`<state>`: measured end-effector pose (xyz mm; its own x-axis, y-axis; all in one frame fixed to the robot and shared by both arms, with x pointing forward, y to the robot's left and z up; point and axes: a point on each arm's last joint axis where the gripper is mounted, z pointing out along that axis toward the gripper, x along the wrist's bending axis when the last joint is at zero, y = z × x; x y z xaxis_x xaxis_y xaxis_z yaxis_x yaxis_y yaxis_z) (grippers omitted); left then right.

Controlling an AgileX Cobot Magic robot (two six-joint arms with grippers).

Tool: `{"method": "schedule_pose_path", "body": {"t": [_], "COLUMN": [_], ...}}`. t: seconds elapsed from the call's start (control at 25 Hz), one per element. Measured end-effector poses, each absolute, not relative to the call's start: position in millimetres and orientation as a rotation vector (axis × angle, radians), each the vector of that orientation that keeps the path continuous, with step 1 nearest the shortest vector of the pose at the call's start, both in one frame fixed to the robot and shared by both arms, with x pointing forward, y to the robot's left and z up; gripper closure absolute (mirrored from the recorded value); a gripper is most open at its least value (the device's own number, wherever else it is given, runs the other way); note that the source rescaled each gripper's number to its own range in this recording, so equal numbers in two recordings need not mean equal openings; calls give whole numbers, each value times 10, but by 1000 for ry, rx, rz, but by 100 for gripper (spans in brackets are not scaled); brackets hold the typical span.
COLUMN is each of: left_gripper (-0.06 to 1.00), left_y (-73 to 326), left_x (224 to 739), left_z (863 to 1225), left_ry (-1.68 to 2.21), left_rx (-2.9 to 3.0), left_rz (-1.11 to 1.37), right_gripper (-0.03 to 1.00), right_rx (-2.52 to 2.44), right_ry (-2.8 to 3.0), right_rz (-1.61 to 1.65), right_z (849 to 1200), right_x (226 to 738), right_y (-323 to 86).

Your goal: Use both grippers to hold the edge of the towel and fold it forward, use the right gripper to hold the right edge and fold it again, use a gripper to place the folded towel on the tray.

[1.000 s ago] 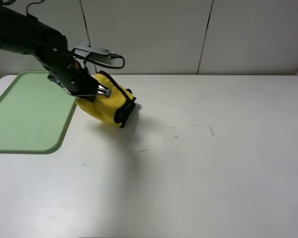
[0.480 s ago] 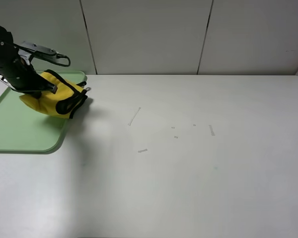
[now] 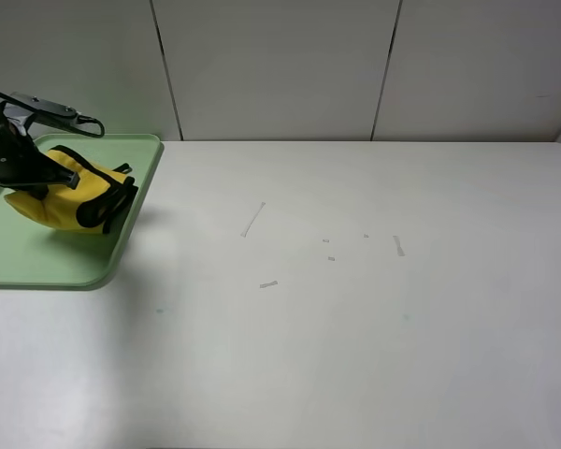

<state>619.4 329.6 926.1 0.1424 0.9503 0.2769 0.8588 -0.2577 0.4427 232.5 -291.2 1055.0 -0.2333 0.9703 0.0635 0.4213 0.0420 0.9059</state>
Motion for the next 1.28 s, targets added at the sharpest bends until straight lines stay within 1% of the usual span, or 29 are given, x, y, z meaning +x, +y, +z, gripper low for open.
{"method": "schedule_pose_path", "body": {"t": [0.12, 0.16, 0.2, 0.24, 0.28, 0.32, 0.36, 0.4, 0.48, 0.64, 0.96, 1.28], "left_gripper": [84, 81, 72, 58, 39, 24, 13, 6, -1, -5, -5, -5], "left_y": [3292, 3290, 3287, 3283, 3281, 3278, 3275, 3273, 3272, 3275, 3284, 3297], "left_x": [6187, 6182, 6178, 6176, 6178, 6183, 6189, 6194, 6194, 6188, 6168, 6007], "left_z": [9245, 9237, 9228, 9222, 9221, 9218, 9222, 9224, 9224, 9221, 9233, 9459], "left_ry": [1789, 1784, 1778, 1768, 1760, 1753, 1743, 1735, 1723, 1705, 1718, 1736], "left_rx": [2232, 2232, 2232, 2233, 2232, 2231, 2228, 2229, 2240, 2271, 2288, 2280], "left_rz": [760, 760, 760, 763, 766, 768, 774, 778, 780, 781, 773, 800], "right_gripper": [-3, -3, -3, -3, -3, -3, -3, -3, -3, -3, -3, -3], "right_rx": [1411, 1411, 1411, 1411, 1411, 1411, 1411, 1411, 1411, 1411, 1411, 1411], "right_ry": [1717, 1717, 1717, 1717, 1717, 1717, 1717, 1717, 1717, 1717, 1717, 1717], "right_rz": [1160, 1160, 1160, 1160, 1160, 1160, 1160, 1160, 1160, 1160, 1160, 1160], "right_z": [10550, 10550, 10550, 10550, 10550, 10550, 10550, 10550, 10550, 10550, 10550, 10550], "right_x": [2325, 2325, 2325, 2325, 2325, 2325, 2325, 2325, 2325, 2325, 2325, 2325], "right_y": [-2912, -2912, -2912, -2912, -2912, -2912, -2912, -2912, -2912, -2912, -2912, -2912]}}
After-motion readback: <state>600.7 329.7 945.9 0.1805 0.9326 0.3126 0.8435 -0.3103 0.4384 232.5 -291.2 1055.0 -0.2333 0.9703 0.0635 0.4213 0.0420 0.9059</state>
